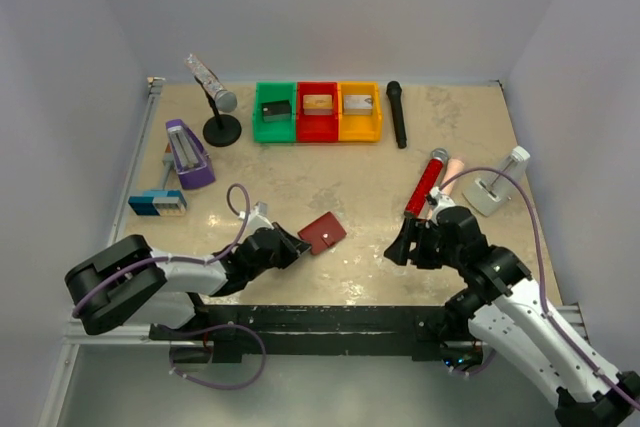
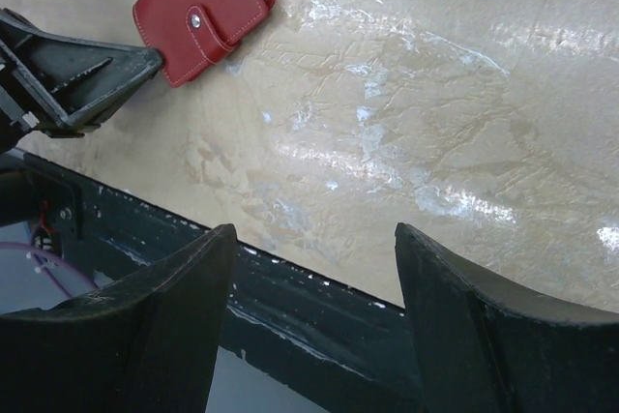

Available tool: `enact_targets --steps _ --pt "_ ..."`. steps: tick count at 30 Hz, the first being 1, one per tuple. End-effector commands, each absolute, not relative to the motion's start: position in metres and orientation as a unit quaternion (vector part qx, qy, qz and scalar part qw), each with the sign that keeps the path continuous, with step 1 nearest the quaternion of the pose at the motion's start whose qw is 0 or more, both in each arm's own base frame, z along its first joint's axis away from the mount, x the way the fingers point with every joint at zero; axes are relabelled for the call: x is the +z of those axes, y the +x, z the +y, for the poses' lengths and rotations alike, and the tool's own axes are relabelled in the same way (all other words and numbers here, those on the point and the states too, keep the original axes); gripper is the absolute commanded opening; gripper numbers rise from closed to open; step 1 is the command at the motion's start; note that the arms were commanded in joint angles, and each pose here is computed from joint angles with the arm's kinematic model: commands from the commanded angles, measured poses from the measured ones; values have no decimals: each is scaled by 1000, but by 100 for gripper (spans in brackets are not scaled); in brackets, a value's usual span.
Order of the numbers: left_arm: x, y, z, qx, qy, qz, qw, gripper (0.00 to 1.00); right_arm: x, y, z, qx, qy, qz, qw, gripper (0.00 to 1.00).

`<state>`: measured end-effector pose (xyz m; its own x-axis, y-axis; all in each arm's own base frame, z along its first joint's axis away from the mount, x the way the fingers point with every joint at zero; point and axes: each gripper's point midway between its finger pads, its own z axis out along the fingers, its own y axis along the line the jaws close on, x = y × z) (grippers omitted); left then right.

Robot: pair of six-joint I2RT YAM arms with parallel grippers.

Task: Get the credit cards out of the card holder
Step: Move the card holder to the center of the board.

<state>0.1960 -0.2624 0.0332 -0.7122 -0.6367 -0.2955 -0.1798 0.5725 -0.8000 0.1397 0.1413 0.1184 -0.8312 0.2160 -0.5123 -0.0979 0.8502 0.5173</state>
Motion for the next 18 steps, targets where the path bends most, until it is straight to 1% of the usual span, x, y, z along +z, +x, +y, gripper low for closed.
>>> enact_targets --steps 1,5,6,7,9,11,12,14,16,18 --pt "40 198 -264 -392 -252 835 292 18 126 149 150 277 25 912 303 72" --pt "49 194 -259 -367 -226 853 294 52 128 151 150 272 17 912 306 73" --pt "54 193 -258 -363 -217 857 295 59 130 151 150 273 14 911 309 73" --pt "58 192 -257 -359 -209 860 297 63 129 152 150 270 13 912 310 74" --pt "63 187 -254 -362 -198 861 297 66 129 154 151 268 6 910 315 75" --pt "69 182 -250 -360 -185 865 297 66 130 156 152 264 -7 910 320 75" --pt "68 179 -244 -344 -179 873 296 66 131 157 152 256 -13 911 323 75" --pt "67 176 -227 -290 -161 894 300 67 132 159 151 229 -30 915 331 75" --pt "74 178 -207 -229 -150 908 317 69 132 163 146 178 -47 924 336 75" --pt "77 181 -179 -150 -150 918 334 74 132 169 139 117 -58 933 335 75"
